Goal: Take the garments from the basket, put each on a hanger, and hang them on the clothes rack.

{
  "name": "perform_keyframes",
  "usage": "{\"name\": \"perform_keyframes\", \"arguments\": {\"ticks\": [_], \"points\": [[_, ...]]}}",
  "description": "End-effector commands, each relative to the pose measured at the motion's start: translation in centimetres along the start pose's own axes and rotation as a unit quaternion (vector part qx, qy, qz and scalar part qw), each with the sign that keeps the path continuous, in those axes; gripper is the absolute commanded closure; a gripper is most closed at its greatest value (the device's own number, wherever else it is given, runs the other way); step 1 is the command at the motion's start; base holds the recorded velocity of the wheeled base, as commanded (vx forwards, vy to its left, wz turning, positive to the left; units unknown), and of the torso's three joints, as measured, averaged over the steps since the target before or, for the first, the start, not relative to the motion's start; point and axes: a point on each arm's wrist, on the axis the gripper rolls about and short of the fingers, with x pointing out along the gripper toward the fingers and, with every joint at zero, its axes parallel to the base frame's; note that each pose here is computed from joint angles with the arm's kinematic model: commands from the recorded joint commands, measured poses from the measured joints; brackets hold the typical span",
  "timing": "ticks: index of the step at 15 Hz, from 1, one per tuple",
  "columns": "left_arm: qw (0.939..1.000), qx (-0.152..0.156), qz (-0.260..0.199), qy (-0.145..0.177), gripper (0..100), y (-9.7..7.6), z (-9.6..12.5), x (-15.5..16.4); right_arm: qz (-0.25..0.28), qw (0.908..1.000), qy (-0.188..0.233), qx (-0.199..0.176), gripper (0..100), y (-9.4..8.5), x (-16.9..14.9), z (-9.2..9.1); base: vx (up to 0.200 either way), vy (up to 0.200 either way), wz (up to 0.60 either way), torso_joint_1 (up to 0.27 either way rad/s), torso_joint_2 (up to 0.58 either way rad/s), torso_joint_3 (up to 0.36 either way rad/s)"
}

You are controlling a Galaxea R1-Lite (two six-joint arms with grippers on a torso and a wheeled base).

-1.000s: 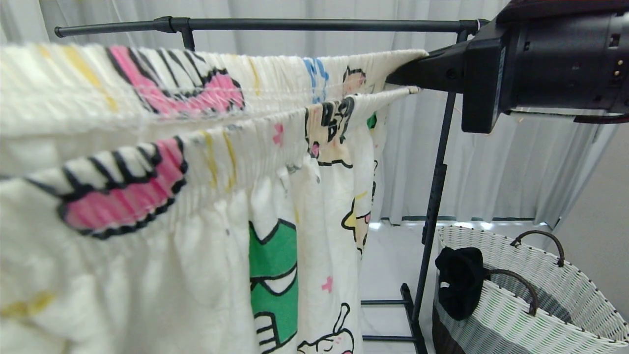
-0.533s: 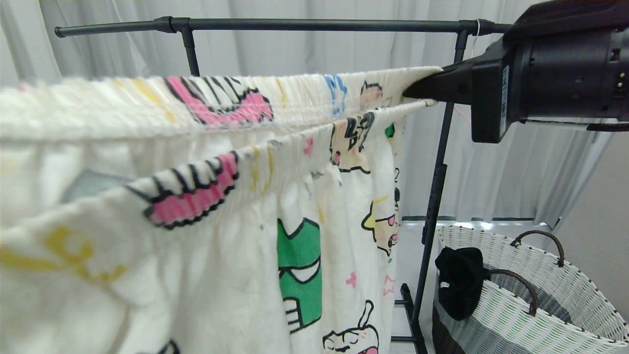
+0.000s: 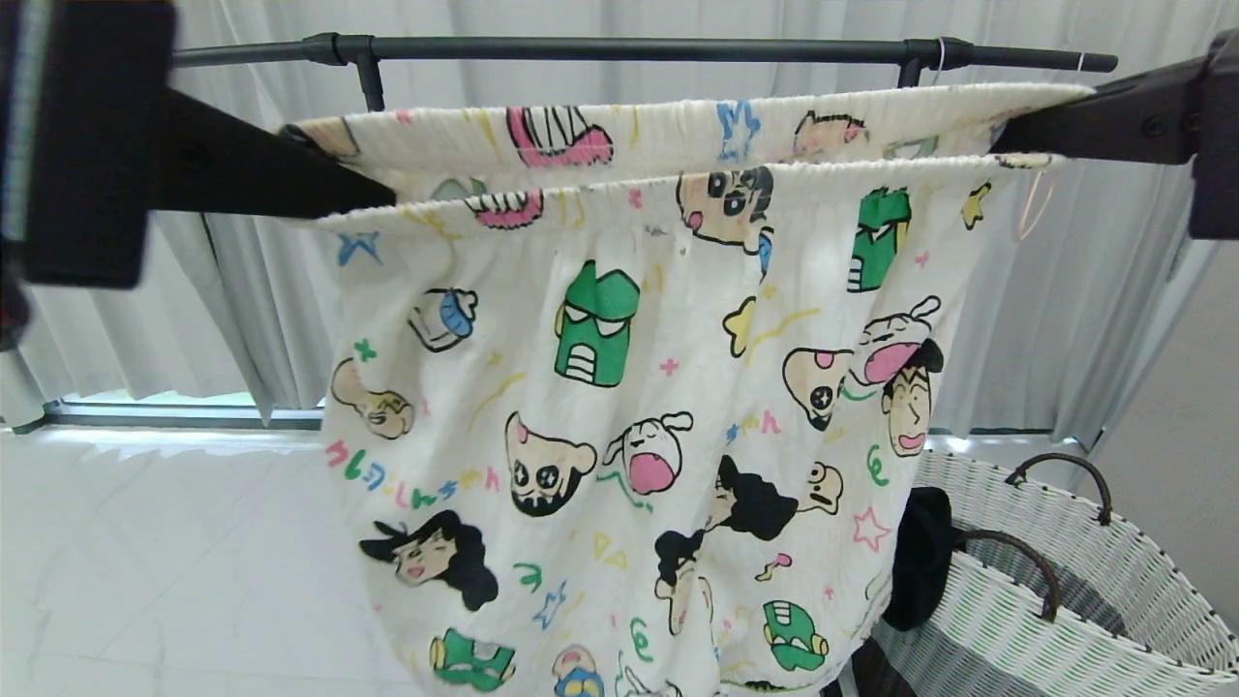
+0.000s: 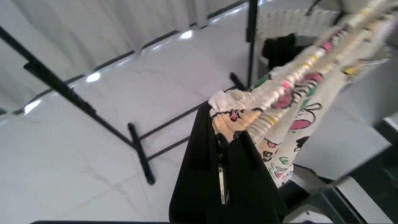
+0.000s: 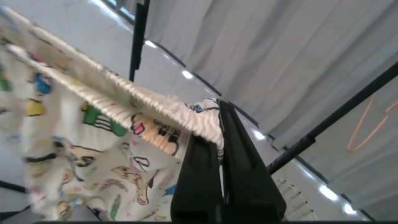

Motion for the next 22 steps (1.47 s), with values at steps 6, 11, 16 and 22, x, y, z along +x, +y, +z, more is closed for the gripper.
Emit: {"name": "perform_keyframes", "arguments": {"ticks": [6, 11, 16, 22], "points": [[0.9913, 0.006, 0.083, 0.103, 100, -1.0, 0.1, 10.2, 0.001, 1.0000, -0.004, 0.000, 100, -0.1, -1.3, -0.3, 0.000, 0.000, 0.00, 0.000, 0.00, 0.000], [0.9979, -0.016, 0.057, 0.024, 100, -2.1, 1.7, 9.4, 0.008, 0.9993, 0.037, 0.003, 100, 0.4, -1.1, -2.6, 0.000, 0.000, 0.00, 0.000, 0.00, 0.000], [0.9930, -0.054, 0.003, -0.105, 100, -0.6, 2.3, 3.5, 0.009, 0.9983, 0.052, 0.022, 100, 0.7, -1.4, -4.6, 0.000, 0.000, 0.00, 0.000, 0.00, 0.000], [0.9946, -0.004, 0.015, -0.102, 100, -0.7, -1.9, 6.2, 0.013, 0.9994, 0.017, 0.026, 100, 0.7, -1.1, -3.8, 0.000, 0.000, 0.00, 0.000, 0.00, 0.000]]}}
